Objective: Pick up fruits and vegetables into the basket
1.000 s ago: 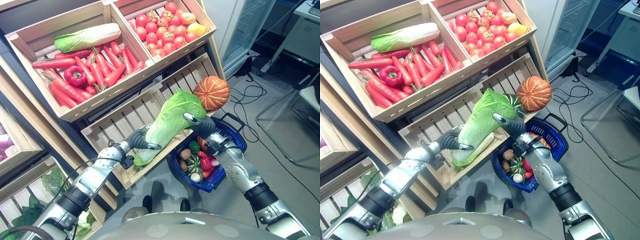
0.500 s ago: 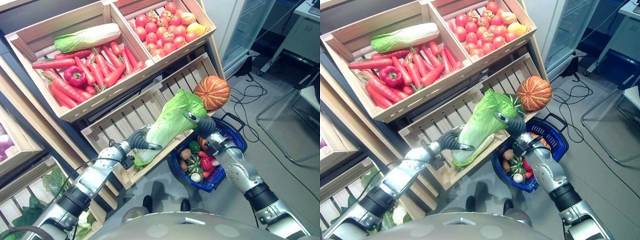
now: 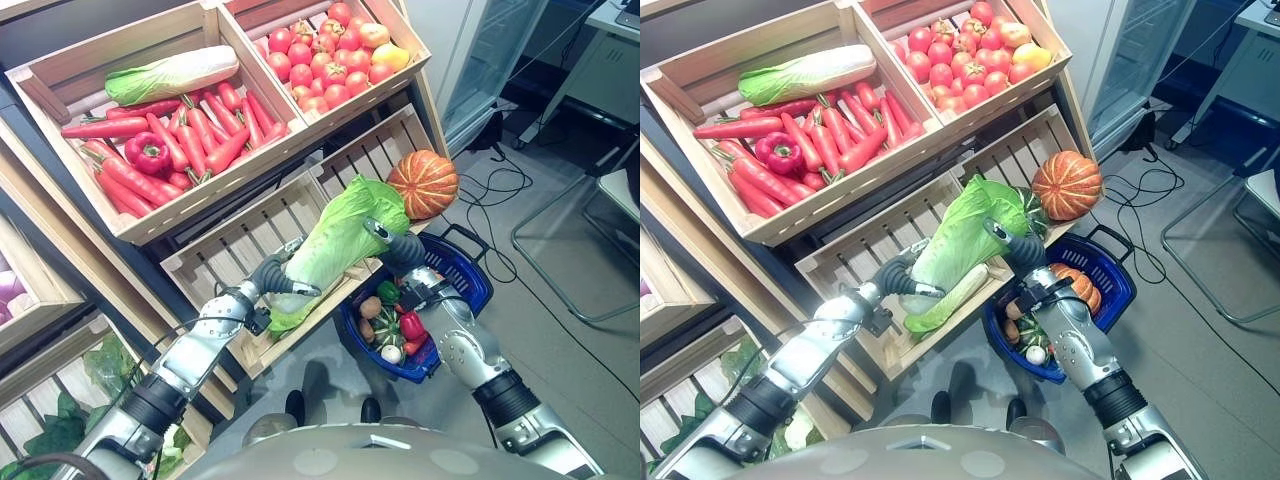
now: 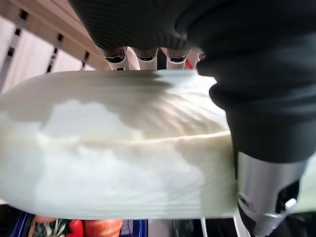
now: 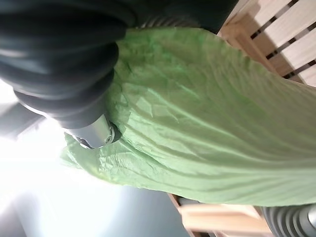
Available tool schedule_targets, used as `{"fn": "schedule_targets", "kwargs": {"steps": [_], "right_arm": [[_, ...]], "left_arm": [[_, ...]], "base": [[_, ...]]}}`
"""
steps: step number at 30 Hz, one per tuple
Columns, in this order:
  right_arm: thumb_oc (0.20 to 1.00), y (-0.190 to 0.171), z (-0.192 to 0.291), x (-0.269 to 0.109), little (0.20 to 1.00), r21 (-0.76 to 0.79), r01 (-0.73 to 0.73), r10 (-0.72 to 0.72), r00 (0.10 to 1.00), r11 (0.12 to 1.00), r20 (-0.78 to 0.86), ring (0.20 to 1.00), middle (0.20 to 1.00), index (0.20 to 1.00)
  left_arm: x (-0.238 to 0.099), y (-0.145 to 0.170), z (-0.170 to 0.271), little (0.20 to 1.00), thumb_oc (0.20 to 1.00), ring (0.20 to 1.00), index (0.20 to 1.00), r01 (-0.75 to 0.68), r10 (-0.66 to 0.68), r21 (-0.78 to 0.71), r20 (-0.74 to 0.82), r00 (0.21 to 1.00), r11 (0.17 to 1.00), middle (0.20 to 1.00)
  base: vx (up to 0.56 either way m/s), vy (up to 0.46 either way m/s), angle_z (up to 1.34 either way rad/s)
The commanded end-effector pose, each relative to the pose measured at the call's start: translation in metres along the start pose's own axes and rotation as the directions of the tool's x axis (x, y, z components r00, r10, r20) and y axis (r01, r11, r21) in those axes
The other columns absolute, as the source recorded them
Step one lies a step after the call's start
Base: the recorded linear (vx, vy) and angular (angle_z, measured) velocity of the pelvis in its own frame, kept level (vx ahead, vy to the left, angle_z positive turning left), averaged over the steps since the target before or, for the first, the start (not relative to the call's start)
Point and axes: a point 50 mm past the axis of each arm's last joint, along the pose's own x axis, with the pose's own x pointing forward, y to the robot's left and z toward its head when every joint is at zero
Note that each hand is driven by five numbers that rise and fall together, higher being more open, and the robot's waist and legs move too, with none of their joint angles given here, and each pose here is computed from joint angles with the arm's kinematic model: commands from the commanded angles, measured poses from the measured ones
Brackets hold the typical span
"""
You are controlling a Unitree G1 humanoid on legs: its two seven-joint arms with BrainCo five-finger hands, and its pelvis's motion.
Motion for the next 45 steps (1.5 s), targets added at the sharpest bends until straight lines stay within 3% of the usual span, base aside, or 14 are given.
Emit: {"fn": "schedule_targets", "kwargs": {"steps": [1, 3, 4, 11, 20, 21, 25, 31, 38, 39, 40, 41, 45], "right_arm": [[0.200, 0.006, 0.035, 0.009, 0.200, -0.048, 0.048, -0.035, 0.968, 0.998, 0.248, 0.200, 0.200, 0.200], [0.200, -0.005, 0.037, 0.004, 0.200, -0.067, 0.129, -0.106, 0.956, 0.989, 0.273, 0.200, 0.200, 0.200], [0.200, -0.021, 0.042, 0.000, 0.200, -0.082, 0.237, -0.201, 0.929, 0.968, 0.311, 0.200, 0.200, 0.200], [0.200, -0.057, 0.087, 0.007, 0.200, -0.118, 0.479, -0.365, 0.786, 0.870, 0.499, 0.200, 0.200, 0.200], [0.200, -0.081, 0.136, 0.001, 0.200, -0.127, 0.699, -0.458, 0.583, 0.704, 0.671, 0.200, 0.200, 0.200], [0.200, -0.086, 0.149, 0.001, 0.200, -0.129, 0.756, -0.470, 0.520, 0.642, 0.713, 0.200, 0.200, 0.200], [0.200, -0.089, 0.175, 0.007, 0.200, -0.084, 0.820, -0.484, 0.413, 0.566, 0.772, 0.200, 0.200, 0.200], [0.200, -0.094, 0.202, 0.017, 0.200, -0.036, 0.815, -0.507, 0.394, 0.578, 0.767, 0.200, 0.200, 0.200], [0.200, -0.094, 0.207, 0.043, 0.200, 0.007, 0.760, -0.555, 0.468, 0.650, 0.688, 0.200, 0.200, 0.200], [0.426, -0.094, 0.206, 0.047, 0.426, 0.003, 0.749, -0.559, 0.491, 0.663, 0.668, 0.426, 0.426, 0.426], [0.821, -0.095, 0.201, 0.053, 0.821, -0.008, 0.737, -0.566, 0.527, 0.676, 0.634, 0.821, 0.821, 0.821], [1.000, -0.094, 0.197, 0.058, 1.000, -0.024, 0.730, -0.570, 0.553, 0.683, 0.607, 1.000, 1.000, 1.000], [1.000, -0.094, 0.191, 0.070, 1.000, -0.057, 0.696, -0.567, 0.628, 0.716, 0.533, 1.000, 1.000, 1.000]], "left_arm": [[-0.002, 0.037, -0.009, 1.000, 1.000, 1.000, 1.000, -0.201, 0.203, 0.068, -0.029, 0.979, 0.977, 1.000], [-0.006, 0.042, -0.014, 1.000, 1.000, 1.000, 1.000, -0.246, 0.249, 0.072, -0.040, 0.968, 0.967, 1.000], [-0.009, 0.050, -0.016, 1.000, 1.000, 1.000, 1.000, -0.315, 0.319, 0.088, -0.040, 0.947, 0.945, 1.000], [-0.001, 0.086, 0.006, 1.000, 1.000, 1.000, 1.000, -0.521, 0.518, 0.088, 0.056, 0.854, 0.849, 1.000], [0.006, 0.096, 0.028, 1.000, 1.000, 1.000, 1.000, -0.585, 0.575, 0.041, 0.142, 0.806, 0.810, 1.000], [0.012, 0.096, 0.036, 1.000, 1.000, 1.000, 1.000, -0.593, 0.580, 0.030, 0.173, 0.796, 0.805, 1.000], [0.023, 0.096, 0.054, 1.000, 1.000, 1.000, 1.000, -0.612, 0.594, 0.013, 0.227, 0.772, 0.791, 1.000], [0.033, 0.093, 0.073, 1.000, 1.000, 1.000, 1.000, -0.628, 0.603, -0.014, 0.298, 0.740, 0.778, 1.000], [0.044, 0.093, 0.098, 1.000, 1.000, 1.000, 1.000, -0.689, 0.635, -0.020, 0.407, 0.656, 0.725, 1.000], [0.045, 0.093, 0.102, 1.000, 1.000, 1.000, 1.000, -0.699, 0.636, -0.015, 0.429, 0.642, 0.715, 1.000], [0.046, 0.096, 0.110, 1.000, 1.000, 1.000, 1.000, -0.718, 0.634, -0.003, 0.472, 0.612, 0.696, 1.000], [0.048, 0.098, 0.116, 1.000, 1.000, 1.000, 1.000, -0.738, 0.636, 0.003, 0.505, 0.583, 0.675, 1.000], [0.054, 0.109, 0.131, 1.000, 1.000, 1.000, 1.000, -0.791, 0.657, 0.002, 0.554, 0.511, 0.612, 1.000]], "base": [[0.00, 0.000, 0.00], [0.00, 0.000, 0.00], [0.00, 0.000, 0.00], [-0.20, -0.029, -0.04], [-0.12, -0.031, 0.04], [-0.10, -0.038, 0.08], [-0.10, -0.037, 0.18], [-0.08, -0.007, 0.07], [-0.04, -0.002, 0.07], [-0.02, 0.003, 0.03], [0.00, 0.003, 0.08], [-0.01, 0.007, 0.05], [0.00, 0.003, 0.01]]}}
